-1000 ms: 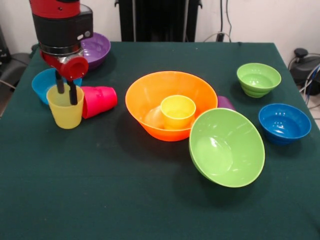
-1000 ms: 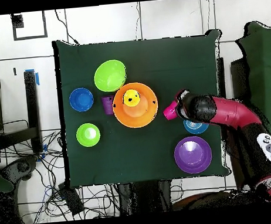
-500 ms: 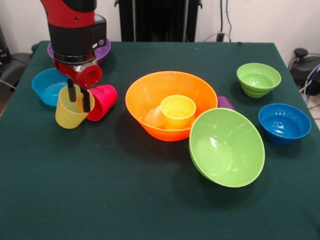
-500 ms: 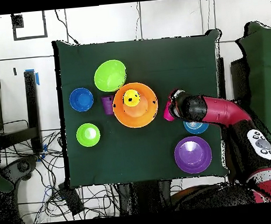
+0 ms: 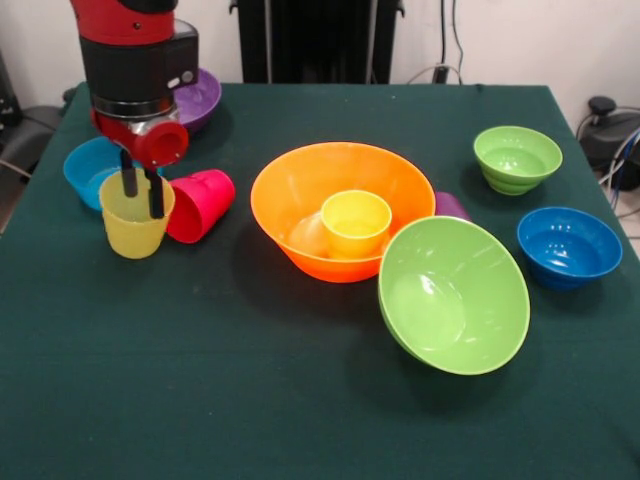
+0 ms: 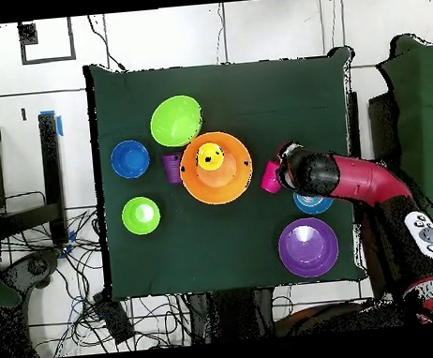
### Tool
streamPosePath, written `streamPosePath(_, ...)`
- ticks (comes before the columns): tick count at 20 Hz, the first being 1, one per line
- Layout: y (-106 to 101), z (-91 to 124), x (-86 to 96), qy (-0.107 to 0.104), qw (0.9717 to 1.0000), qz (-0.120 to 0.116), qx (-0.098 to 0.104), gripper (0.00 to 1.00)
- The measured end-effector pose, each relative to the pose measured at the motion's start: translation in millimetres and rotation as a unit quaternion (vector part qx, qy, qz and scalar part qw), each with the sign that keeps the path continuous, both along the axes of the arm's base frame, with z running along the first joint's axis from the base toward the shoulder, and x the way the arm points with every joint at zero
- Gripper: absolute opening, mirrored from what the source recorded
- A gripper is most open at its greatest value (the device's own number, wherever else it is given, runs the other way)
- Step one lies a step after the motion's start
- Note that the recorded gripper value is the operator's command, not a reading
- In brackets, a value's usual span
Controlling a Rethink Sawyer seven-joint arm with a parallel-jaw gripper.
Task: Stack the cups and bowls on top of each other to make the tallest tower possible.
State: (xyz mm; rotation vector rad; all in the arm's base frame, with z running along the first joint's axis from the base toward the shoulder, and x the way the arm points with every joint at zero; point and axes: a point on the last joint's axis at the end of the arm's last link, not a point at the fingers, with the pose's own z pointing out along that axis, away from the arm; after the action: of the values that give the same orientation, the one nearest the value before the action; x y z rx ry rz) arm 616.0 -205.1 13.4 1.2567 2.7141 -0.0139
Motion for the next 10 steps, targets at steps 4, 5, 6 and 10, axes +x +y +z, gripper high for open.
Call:
streamPosePath(4,-14.1,11.5,-3.0,-0.005,0.9999,-0.009,-0.005,1.0)
streamPosePath(5,-16.3,13.7,-3.2,-0.006,0.9999,-0.011,-0.006,1.0)
streamPosePath(6,-21.4,18.7,-3.8,-0.009,0.9998,-0.015,-0.008,1.0)
streamPosePath(10,-34.2,33.1,-4.3,-0.017,0.9994,-0.026,-0.013,1.0)
